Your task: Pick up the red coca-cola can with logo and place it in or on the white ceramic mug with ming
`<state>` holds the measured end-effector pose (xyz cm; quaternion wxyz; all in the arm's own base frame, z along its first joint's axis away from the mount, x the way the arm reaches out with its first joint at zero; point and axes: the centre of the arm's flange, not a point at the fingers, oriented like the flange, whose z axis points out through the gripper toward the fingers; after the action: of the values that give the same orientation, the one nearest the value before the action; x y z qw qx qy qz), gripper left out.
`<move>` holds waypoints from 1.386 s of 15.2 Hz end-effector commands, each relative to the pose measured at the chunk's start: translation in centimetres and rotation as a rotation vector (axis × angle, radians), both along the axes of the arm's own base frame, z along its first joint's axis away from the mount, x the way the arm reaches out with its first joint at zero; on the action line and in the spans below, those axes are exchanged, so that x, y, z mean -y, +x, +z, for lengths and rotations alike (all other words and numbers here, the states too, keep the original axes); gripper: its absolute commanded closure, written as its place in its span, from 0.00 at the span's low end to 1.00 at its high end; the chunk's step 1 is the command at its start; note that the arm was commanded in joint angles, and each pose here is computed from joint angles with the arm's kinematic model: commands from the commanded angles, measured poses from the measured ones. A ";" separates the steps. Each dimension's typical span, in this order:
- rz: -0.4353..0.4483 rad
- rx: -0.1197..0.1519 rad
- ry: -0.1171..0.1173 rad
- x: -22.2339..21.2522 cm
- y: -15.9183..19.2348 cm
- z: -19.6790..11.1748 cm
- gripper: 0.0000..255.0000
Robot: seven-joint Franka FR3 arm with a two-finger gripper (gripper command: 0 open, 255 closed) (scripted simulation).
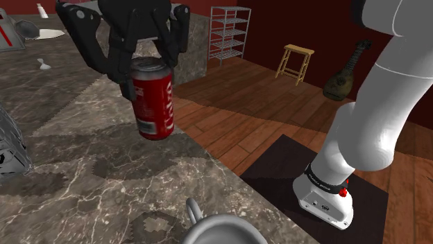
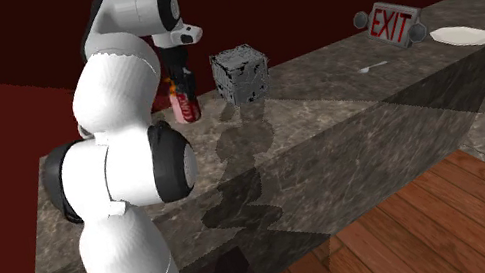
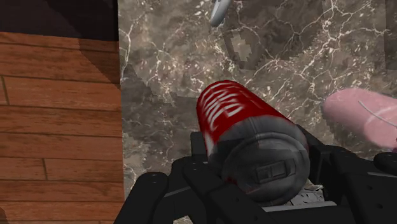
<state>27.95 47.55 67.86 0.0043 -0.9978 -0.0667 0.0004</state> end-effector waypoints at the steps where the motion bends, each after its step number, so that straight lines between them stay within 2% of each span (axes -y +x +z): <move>1: -0.001 0.000 0.000 -0.5 -2.7 0.1 1.00; 13: -0.001 0.000 0.000 -3.0 -18.2 1.2 1.00; 21: -0.001 0.000 0.000 -3.0 -18.2 -3.0 1.00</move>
<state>9.71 50.49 65.38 0.0039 -0.9978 -0.0662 0.0007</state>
